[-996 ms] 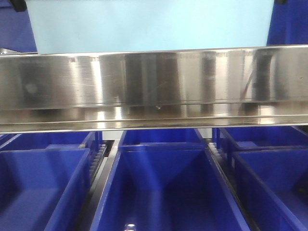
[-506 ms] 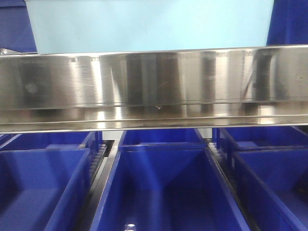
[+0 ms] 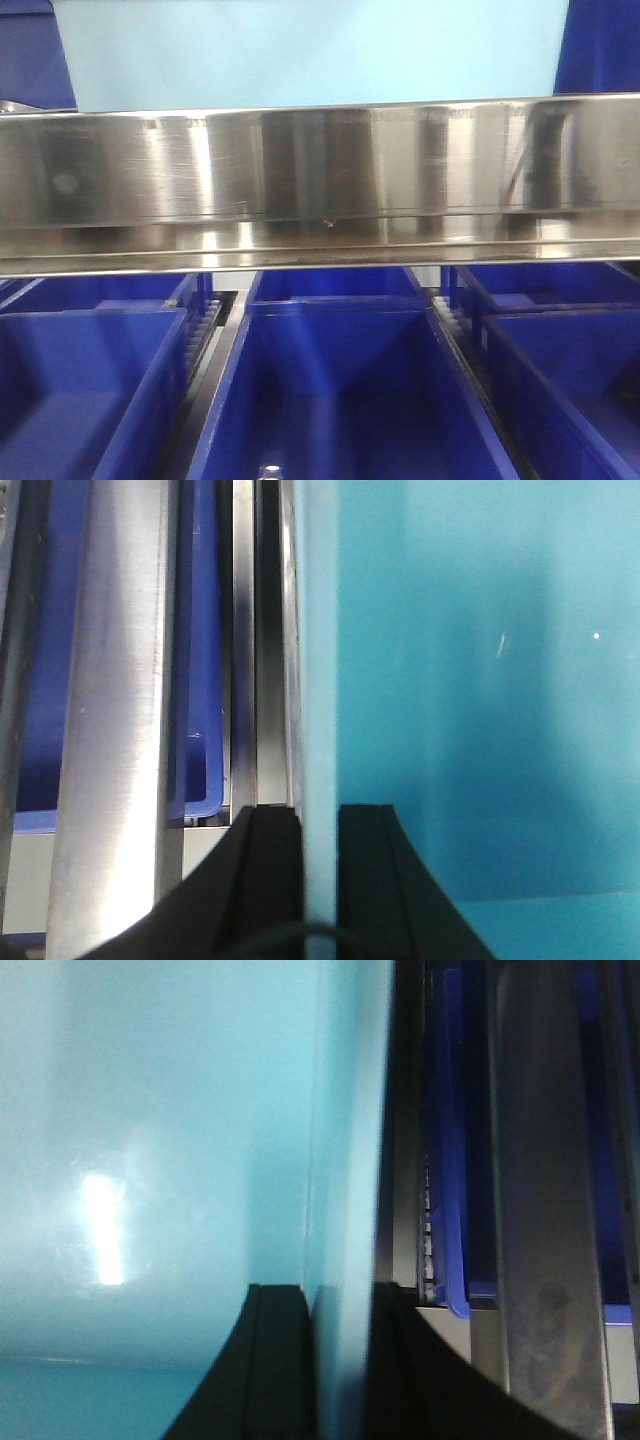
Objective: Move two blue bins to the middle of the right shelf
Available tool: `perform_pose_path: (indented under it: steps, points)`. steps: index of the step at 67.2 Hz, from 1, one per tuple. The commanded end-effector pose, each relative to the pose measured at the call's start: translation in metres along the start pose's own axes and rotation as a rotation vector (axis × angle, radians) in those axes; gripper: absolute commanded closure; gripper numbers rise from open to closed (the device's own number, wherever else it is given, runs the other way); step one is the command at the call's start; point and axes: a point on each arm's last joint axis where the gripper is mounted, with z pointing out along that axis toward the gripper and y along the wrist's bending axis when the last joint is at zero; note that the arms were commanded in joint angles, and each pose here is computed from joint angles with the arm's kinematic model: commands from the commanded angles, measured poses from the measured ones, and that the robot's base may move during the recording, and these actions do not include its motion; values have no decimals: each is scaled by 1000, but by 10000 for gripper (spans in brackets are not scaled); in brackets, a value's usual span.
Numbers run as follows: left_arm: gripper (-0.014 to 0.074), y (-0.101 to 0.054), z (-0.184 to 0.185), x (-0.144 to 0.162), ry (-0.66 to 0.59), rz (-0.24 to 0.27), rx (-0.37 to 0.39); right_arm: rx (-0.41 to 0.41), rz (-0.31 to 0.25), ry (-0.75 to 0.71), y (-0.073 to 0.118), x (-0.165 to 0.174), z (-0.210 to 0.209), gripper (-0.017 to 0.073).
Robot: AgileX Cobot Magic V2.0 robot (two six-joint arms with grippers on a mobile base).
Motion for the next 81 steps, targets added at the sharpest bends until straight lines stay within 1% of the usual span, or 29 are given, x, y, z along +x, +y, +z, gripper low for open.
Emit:
perform_pose_path:
  steps: [1, 7, 12, 20, 29, 38, 48, 62, 67, 72, 81]
  points:
    - [704, 0, -2, -1, -13, -15, 7, -6, -3, -23, -1, -1, -5, 726]
    - [704, -2, -6, -2, -38, -14, -11, -2, -14, -41, 0, 0, -11, 726]
    - [704, -7, -12, -1, -64, 2, -22, 3, -17, -56, 0, 1, -16, 726]
    - [704, -17, -22, -2, -97, 11, 3, 13, -21, -72, -2, 2, -21, 726]
    - [704, -19, -34, -8, -138, 4, 23, 12, -22, -103, -2, -2, -29, 726]
    - [704, -19, -44, -11, -167, -3, 37, 3, -16, -177, -2, -12, -48, 726]
    - [704, -16, -66, -15, -227, -18, 67, -14, -7, -251, -2, -20, -68, 726]
    - [704, -8, -104, -17, -331, -41, 106, -35, 3, -321, -5, -20, -93, 726]
    - [704, -5, -116, -17, -362, -49, 121, -48, 8, -361, -7, -19, -109, 726]
    - [704, -3, -123, -16, -377, -45, 127, -57, 5, -397, -8, -17, -122, 726]
    - [704, -1, -128, -14, -389, -46, 132, -63, -2, -423, -11, -13, -132, 726]
